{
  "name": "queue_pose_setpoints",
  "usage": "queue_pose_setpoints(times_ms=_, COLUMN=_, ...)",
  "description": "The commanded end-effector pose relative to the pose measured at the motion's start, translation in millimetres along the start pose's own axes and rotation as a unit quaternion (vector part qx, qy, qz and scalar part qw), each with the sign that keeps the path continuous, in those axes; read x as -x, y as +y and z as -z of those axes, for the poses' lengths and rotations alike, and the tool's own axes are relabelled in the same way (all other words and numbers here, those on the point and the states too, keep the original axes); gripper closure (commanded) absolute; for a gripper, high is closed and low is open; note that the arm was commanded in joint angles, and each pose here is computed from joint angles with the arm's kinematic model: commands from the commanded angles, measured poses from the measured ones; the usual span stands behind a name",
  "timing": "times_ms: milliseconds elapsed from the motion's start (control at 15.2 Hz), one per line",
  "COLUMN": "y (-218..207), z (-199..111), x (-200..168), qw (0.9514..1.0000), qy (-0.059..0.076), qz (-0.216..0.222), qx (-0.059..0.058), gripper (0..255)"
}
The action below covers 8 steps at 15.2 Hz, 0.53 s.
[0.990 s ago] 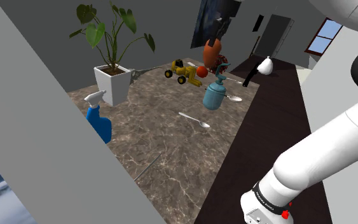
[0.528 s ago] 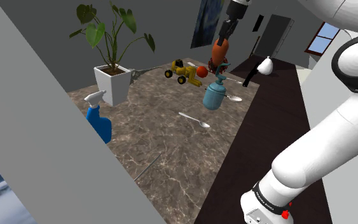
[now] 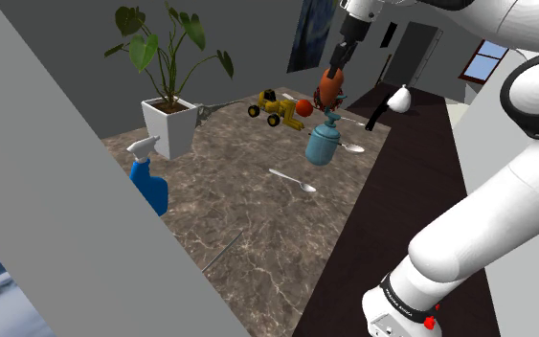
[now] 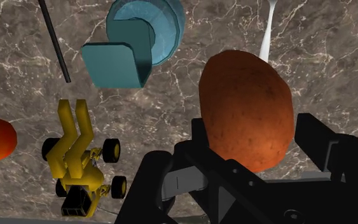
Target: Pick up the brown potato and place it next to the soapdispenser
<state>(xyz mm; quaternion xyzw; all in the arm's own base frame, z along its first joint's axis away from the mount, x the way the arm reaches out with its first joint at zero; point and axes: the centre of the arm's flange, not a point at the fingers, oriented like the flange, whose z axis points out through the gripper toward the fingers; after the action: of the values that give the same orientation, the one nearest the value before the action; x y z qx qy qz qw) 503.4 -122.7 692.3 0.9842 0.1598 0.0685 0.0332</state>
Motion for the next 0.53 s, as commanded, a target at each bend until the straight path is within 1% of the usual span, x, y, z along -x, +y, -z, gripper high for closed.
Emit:
queue_pose_setpoints(times_ms=0, y=-0.4, z=-10.9, x=1.6, qw=1.0000, qy=0.000, qz=0.000, qx=0.000, gripper=255)
queue_pose_setpoints(times_ms=462, y=-3.6, z=-47.5, x=6.2, qw=1.0000, qy=0.000, qz=0.000, qx=0.000, gripper=255)
